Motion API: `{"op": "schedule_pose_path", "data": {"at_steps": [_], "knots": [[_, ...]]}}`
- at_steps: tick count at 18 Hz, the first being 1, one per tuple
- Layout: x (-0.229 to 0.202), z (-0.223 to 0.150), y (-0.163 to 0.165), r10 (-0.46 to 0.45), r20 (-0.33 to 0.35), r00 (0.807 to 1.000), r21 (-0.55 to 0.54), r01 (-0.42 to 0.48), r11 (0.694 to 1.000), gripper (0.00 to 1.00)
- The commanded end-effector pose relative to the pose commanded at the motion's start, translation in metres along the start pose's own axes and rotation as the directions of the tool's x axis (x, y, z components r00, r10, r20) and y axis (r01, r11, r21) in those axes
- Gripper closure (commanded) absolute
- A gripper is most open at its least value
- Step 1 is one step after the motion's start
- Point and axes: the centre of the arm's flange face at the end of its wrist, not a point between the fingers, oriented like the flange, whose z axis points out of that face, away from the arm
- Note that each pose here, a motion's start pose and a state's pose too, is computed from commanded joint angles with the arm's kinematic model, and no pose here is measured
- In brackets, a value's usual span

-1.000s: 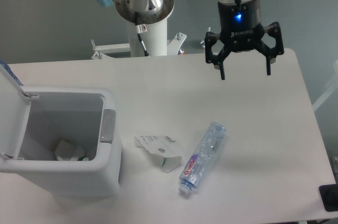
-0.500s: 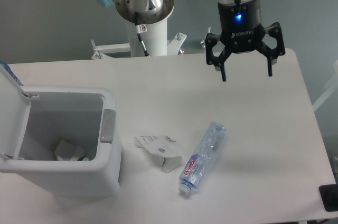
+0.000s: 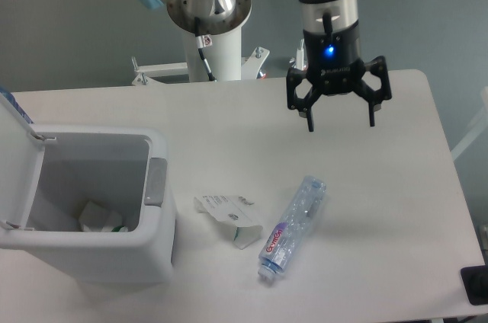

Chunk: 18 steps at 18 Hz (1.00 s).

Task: Place the trash in the trash can
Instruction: 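Move the open gripper down toward the white paper wrapper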

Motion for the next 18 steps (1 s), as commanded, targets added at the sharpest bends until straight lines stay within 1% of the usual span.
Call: {"op": "schedule_pose_path", "data": {"at_steps": [1,2,3,4,5,6,7,8,10,11,13,14,18], "knots": [[0.000,0.007,-0.001,0.008,-0.016,1.000,0.003,-0.008,1.000,0.00],[0.001,0.012,-0.001,0.044,-0.032,0.999,0.006,-0.044,0.999,0.00],[0.004,0.020,-0.002,0.102,-0.052,0.993,0.012,-0.101,0.995,0.00],[0.005,0.028,-0.002,0.178,-0.076,0.981,0.027,-0.176,0.984,0.00],[0.005,0.038,-0.002,0.272,-0.103,0.957,0.051,-0.268,0.962,0.00],[0.006,0.051,-0.001,0.359,-0.127,0.925,0.071,-0.353,0.933,0.00],[0.006,0.065,0.001,0.424,-0.149,0.893,0.089,-0.415,0.905,0.00],[0.006,0.076,0.001,0.466,-0.164,0.870,0.111,-0.453,0.885,0.00],[0.006,0.098,0.000,0.513,-0.207,0.833,0.182,-0.483,0.857,0.00],[0.006,0.108,-0.001,0.526,-0.221,0.821,0.198,-0.490,0.849,0.00],[0.012,0.132,-0.002,0.526,-0.254,0.812,0.198,-0.489,0.850,0.00],[0.020,0.143,-0.002,0.529,-0.274,0.803,0.196,-0.492,0.848,0.00],[0.032,0.167,0.003,0.531,-0.311,0.788,0.184,-0.499,0.847,0.00]]}}
